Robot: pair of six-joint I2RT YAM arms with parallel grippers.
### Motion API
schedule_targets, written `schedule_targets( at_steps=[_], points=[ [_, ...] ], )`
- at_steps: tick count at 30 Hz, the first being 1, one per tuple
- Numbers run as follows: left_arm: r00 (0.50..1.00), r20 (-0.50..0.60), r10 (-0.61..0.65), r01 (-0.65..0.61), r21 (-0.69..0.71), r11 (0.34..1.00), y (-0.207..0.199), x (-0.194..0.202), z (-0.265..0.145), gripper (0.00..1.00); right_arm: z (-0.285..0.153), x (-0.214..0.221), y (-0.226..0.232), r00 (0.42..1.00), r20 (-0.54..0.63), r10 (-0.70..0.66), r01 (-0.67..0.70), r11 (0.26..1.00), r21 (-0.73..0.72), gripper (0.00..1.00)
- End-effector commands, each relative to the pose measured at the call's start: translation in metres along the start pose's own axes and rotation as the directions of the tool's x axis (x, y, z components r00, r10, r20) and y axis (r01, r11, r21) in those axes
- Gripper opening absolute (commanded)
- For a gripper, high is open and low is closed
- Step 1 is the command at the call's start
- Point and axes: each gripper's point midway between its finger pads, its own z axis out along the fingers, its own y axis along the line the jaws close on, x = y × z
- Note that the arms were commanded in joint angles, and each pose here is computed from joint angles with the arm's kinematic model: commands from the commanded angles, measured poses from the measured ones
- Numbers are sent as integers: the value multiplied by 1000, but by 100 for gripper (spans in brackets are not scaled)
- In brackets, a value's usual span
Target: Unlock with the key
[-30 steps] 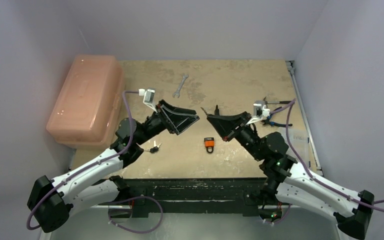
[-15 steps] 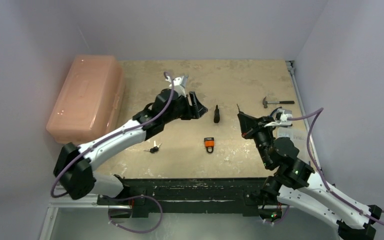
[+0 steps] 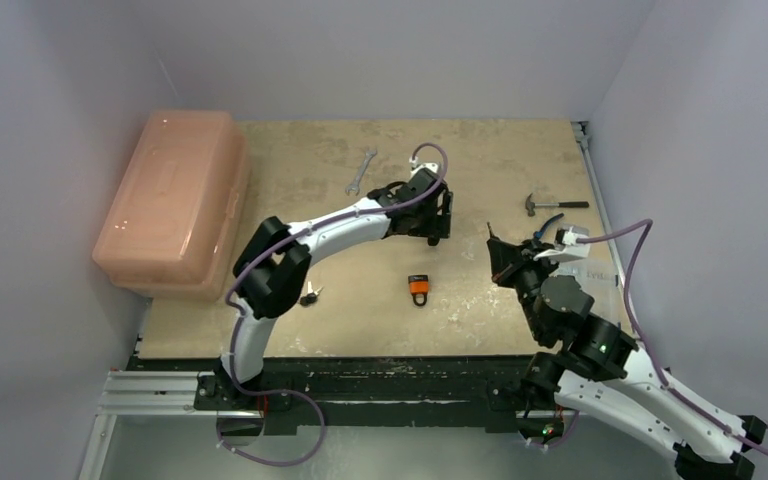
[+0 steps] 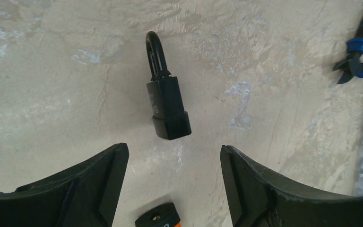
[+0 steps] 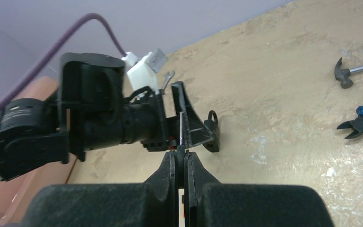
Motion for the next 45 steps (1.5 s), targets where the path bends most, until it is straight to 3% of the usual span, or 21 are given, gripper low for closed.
schedule_targets(
  at_steps=[1,11,18,20,23,27,34,41,45],
  points=[
    [999,8,42,-42,-63,997,-5,-8,12,76,-11,-21,2,997,27,69,-68,998,-15,0],
    [998,16,53,-50,-152,987,-1,-11,52,66,-21,-27,-1,995,28,93,-91,995,-47,0],
    [999,4,43,-41,-178,983,3,-3,72,45,-26,-27,-3,995,20,98,-97,994,-58,0],
    [999,2,38,-37,-185,982,5,-1,74,34,-27,-29,-4,995,20,97,-95,994,-58,0],
    [1000,4,30,-29,-187,982,5,0,75,0,-30,-31,-5,995,22,97,-96,994,-56,0],
    [999,51,4,6,-199,980,3,-12,58,0,-31,-31,-8,995,23,96,-95,994,-54,0],
    [971,193,-139,193,-301,934,39,-24,-5,0,-29,-27,-9,996,25,82,-80,995,-56,0],
    [928,253,-272,353,-375,857,85,4,-49,0,-23,-18,1,998,8,58,-57,995,-87,0],
    [877,297,-378,471,-374,799,111,23,-60,0,-19,-13,6,998,-2,58,-57,994,-98,0]
  ],
)
